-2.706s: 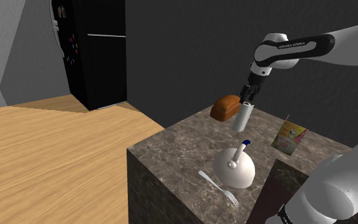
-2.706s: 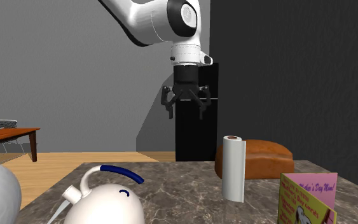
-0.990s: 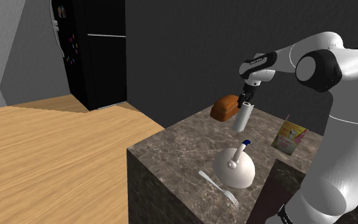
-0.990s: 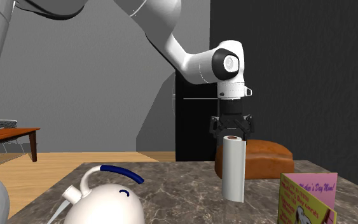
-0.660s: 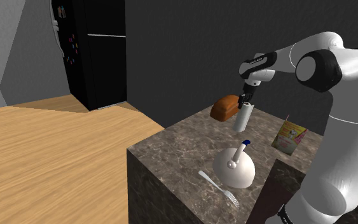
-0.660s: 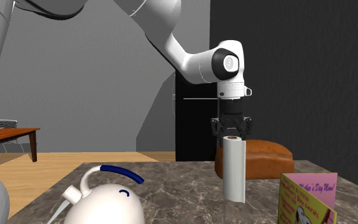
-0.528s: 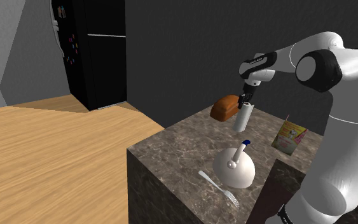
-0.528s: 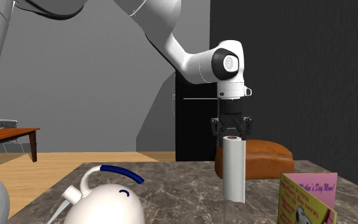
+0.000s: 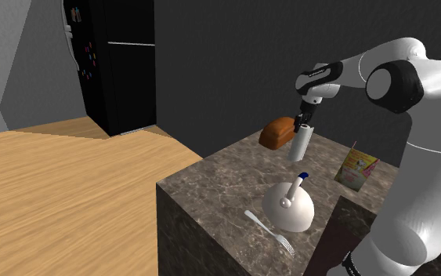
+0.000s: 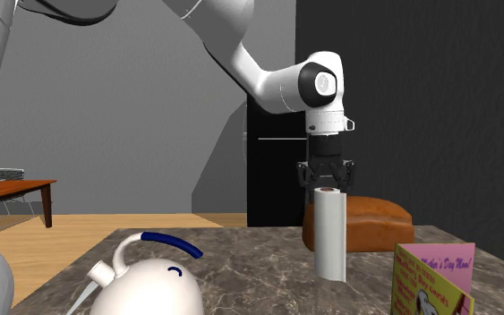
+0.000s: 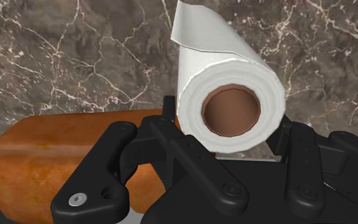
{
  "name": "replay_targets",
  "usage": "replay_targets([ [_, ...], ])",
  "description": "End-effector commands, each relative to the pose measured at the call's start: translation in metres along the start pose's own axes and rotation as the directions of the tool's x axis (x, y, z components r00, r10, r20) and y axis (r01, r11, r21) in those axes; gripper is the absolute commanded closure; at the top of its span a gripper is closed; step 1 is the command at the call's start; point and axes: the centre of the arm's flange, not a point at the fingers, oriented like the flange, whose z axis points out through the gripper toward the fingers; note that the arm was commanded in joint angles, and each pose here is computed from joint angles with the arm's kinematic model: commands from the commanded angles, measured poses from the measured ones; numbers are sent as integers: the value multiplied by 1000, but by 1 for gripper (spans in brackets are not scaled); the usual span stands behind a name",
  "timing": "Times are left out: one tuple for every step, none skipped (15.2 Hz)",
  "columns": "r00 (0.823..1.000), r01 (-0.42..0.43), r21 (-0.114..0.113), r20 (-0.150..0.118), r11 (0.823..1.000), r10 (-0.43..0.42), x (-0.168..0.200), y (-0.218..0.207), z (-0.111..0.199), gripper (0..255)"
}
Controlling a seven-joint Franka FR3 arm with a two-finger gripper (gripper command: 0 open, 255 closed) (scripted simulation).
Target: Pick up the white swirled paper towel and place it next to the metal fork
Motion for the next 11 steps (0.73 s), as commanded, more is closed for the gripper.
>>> replay_targets([
  [1000, 0, 0, 0, 1000, 0, 0, 1, -10, 255],
  [1000, 0, 0, 0, 1000, 0, 0, 2, -15, 255],
  [1000, 0, 0, 0, 1000, 0, 1, 2, -20, 255],
  [1000, 0, 0, 0, 1000, 0, 1, 2, -26, 255],
  [1000, 0, 0, 0, 1000, 0, 1, 2, -31, 255],
  [1000, 0, 0, 0, 1000, 0, 1, 3, -36, 255],
  [1000, 0, 0, 0, 1000, 0, 1, 3, -41, 255],
  [1000, 0, 0, 0, 1000, 0, 1, 3, -47, 255],
  [1000, 0, 0, 0, 1000, 0, 2, 3, -52, 255],
  [1000, 0, 0, 0, 1000, 0, 2, 4, -57, 255],
  [1000, 0, 0, 0, 1000, 0, 2, 4, -63, 255],
])
